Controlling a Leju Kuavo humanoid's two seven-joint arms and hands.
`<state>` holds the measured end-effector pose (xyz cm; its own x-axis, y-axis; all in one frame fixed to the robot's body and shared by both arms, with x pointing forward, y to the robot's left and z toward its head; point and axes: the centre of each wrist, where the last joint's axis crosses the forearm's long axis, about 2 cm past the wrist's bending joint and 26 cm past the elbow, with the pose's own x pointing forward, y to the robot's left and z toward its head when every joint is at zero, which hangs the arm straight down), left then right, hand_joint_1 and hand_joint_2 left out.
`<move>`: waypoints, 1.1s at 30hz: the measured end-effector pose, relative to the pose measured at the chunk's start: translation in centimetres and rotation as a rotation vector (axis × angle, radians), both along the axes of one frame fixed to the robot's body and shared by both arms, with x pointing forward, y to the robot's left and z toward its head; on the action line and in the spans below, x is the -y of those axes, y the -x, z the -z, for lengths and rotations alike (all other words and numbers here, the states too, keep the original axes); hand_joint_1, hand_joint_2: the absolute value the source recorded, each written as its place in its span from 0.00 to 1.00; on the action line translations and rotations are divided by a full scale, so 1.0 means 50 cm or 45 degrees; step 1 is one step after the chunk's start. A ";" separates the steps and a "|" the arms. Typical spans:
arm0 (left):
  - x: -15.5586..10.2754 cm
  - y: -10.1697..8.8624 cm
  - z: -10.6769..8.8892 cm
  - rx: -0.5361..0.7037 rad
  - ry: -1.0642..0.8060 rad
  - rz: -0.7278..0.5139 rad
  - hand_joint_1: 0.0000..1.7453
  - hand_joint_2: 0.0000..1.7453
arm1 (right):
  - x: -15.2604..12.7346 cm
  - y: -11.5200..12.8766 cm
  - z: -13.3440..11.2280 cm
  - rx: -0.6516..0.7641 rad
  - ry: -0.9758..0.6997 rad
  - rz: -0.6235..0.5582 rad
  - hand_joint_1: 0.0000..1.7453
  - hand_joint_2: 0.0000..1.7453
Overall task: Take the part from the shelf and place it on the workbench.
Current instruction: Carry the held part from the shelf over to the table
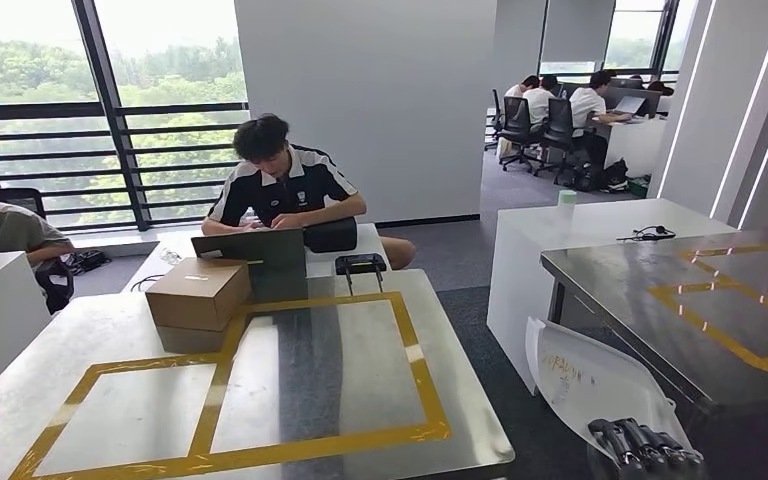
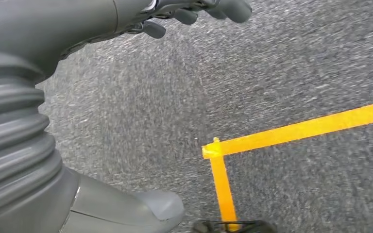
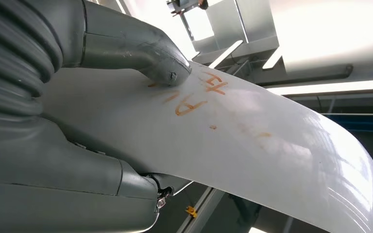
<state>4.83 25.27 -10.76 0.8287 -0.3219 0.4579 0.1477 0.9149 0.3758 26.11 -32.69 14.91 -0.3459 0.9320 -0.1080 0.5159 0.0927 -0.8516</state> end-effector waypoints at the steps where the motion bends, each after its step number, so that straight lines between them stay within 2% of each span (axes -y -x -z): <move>1: 0.000 0.000 0.000 0.000 -0.001 0.000 0.00 1.00 | 0.000 -0.001 0.000 0.001 0.000 0.000 1.00 1.00; 26: 0.004 -0.008 -0.001 0.008 0.004 0.002 0.00 1.00 | -0.007 -0.011 -0.002 0.007 0.002 -0.017 1.00 1.00; 33: 0.002 0.001 0.000 -0.004 0.002 0.001 0.00 1.00 | -0.008 -0.010 -0.001 0.001 0.002 -0.017 1.00 1.00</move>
<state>4.78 25.18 -10.76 0.8299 -0.3220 0.4557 0.1499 0.9153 0.3738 26.62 -32.29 14.95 -0.3584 0.9271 -0.1099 0.5154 0.0983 -0.8513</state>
